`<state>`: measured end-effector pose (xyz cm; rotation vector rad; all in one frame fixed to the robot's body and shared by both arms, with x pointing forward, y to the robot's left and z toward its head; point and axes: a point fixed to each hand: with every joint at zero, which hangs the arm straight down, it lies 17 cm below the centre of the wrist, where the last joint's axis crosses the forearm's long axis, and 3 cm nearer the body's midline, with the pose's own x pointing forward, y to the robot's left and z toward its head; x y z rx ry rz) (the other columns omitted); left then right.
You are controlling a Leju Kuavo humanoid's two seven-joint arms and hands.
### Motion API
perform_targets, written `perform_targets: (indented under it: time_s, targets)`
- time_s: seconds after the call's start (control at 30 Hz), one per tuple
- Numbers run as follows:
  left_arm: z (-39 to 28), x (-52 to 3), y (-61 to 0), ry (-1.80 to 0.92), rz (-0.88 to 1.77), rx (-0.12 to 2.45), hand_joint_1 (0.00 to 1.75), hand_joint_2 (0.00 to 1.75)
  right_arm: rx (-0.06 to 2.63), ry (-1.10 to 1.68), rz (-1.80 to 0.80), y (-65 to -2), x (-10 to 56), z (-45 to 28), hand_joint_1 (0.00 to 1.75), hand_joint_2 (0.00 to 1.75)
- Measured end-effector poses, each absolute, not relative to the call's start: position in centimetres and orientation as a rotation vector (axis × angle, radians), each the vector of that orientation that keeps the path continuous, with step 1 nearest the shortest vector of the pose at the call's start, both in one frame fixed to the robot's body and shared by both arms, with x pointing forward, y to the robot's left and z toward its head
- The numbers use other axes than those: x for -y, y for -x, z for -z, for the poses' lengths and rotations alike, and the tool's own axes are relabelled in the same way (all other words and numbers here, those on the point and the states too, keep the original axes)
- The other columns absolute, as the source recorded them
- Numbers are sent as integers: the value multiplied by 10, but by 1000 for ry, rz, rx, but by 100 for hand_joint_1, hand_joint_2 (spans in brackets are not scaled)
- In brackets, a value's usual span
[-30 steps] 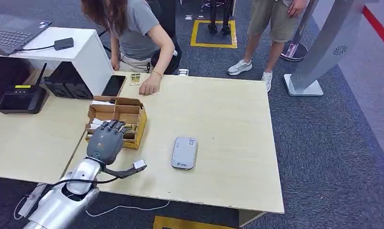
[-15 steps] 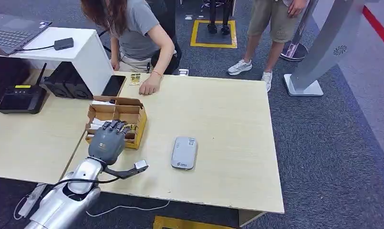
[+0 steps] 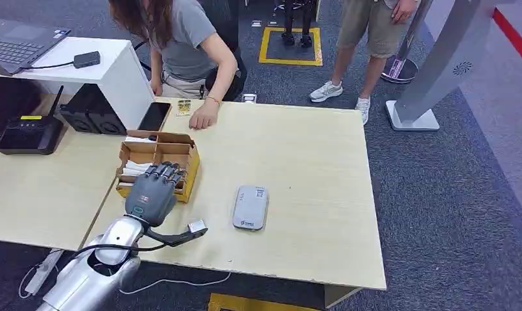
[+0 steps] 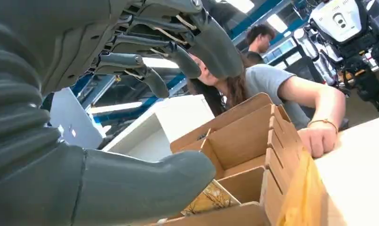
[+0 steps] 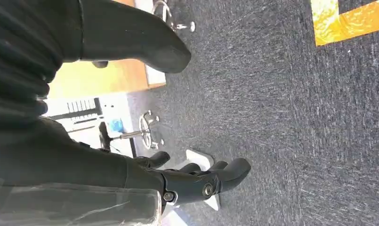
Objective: Pass the card to the sensor for recognition and then transmit it.
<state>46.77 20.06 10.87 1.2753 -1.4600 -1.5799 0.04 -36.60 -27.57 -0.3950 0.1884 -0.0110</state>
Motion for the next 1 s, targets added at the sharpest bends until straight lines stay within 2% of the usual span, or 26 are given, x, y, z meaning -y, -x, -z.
perform_targets:
  time_s: [0.17, 0.57, 0.67, 0.73, 0.77, 1.0]
  targets:
    - [-106, -201, -467, -1270, 1588, 1450, 59, 175, -191, 399, 16, 0, 367, 275, 0, 175]
    - [-93, -208, -462, -1244, 1597, 1404, 58, 175, -201, 398, 24, 2, 367, 275, 0, 175]
    - [-91, -209, -461, -1241, 1598, 1395, 65, 175, -201, 398, 25, 2, 366, 275, 0, 175]
    - [-89, -211, -461, -1239, 1599, 1382, 65, 175, -201, 398, 25, 2, 366, 275, 0, 175]
    - [-88, -211, -461, -1237, 1600, 1377, 59, 175, -201, 398, 25, 2, 366, 275, 0, 175]
    - [-83, -218, -460, -1240, 1603, 1346, 66, 175, -202, 398, 25, 3, 366, 275, 0, 175]
